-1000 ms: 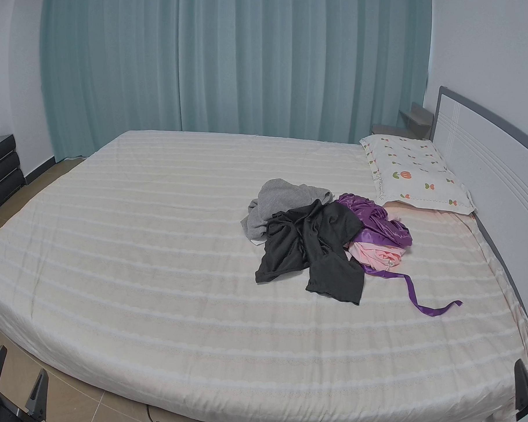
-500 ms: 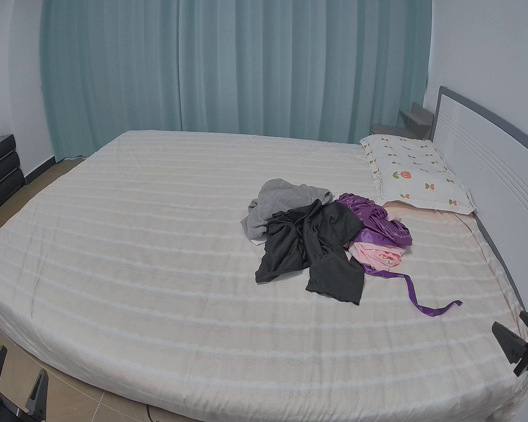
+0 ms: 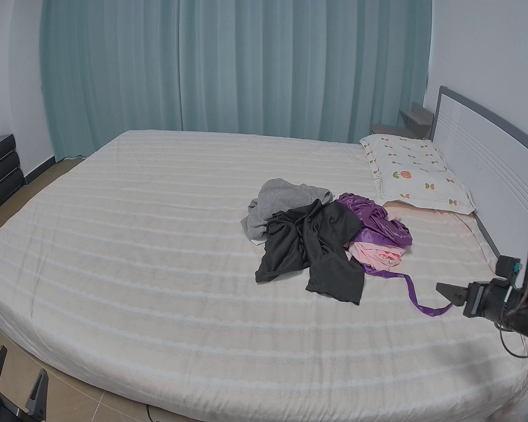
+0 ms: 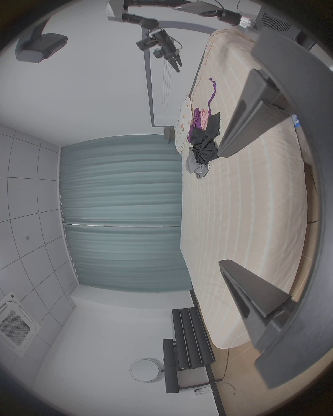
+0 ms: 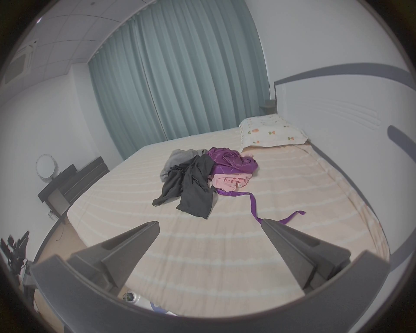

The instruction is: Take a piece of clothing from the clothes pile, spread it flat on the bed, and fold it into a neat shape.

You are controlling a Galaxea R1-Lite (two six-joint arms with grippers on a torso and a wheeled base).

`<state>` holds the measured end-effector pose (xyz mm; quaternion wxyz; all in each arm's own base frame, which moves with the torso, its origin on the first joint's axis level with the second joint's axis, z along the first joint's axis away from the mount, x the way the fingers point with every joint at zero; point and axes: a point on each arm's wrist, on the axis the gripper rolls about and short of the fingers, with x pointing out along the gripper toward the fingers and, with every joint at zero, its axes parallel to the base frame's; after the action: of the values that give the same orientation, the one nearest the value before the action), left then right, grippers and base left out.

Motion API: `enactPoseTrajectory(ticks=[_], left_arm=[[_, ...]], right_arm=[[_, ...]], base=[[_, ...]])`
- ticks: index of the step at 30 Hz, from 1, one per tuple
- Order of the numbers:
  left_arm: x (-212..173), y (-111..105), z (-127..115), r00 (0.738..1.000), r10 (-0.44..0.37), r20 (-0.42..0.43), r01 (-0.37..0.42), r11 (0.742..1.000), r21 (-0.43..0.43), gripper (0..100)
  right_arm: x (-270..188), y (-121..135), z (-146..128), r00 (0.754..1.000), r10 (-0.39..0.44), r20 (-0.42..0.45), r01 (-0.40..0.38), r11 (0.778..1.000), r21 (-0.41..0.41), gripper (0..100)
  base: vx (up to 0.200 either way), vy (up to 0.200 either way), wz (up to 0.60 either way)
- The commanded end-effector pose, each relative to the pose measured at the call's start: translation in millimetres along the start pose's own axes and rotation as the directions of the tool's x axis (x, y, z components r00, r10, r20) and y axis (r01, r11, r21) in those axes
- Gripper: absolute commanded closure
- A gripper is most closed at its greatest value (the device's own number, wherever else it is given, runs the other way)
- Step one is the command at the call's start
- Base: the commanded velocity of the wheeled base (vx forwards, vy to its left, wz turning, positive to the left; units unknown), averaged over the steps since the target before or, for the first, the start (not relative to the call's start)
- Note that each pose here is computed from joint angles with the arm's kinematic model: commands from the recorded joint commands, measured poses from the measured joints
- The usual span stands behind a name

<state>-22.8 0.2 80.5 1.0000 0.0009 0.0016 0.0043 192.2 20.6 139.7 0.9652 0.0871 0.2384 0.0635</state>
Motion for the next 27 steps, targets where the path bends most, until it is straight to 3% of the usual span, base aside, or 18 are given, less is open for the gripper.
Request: enactPoseTrajectory(ticks=[1, 5, 12, 27], left_arm=[[0.0, 0.0, -5.3, 1.0, 0.001, 0.0, -0.001, 1.0, 0.0, 0], [0.0, 0.0, -5.3, 1.0, 0.001, 0.0, -0.001, 1.0, 0.0, 0], [0.0, 0.0, -5.3, 1.0, 0.002, 0.0, -0.002, 1.0, 0.0, 0], [0.0, 0.0, -5.3, 1.0, 0.001, 0.0, -0.001, 1.0, 0.0, 0]], right_arm=[[180.1, -0.5, -33.2, 0.989, -0.04, -0.144, 0.05, 0.997, 0.067, 0], [236.8, -5.4, -45.3, 0.987, -0.056, -0.151, 0.071, 0.993, 0.091, 0], [285.7, -0.3, -60.8, 0.987, -0.051, -0.15, 0.064, 0.995, 0.08, 0], [327.4, 18.8, -67.9, 0.98, -0.029, -0.197, 0.055, 0.991, 0.126, 0]], base=[[0.0, 0.0, 0.0], [0.0, 0.0, 0.0], [0.0, 0.0, 0.0], [0.0, 0.0, 0.0]])
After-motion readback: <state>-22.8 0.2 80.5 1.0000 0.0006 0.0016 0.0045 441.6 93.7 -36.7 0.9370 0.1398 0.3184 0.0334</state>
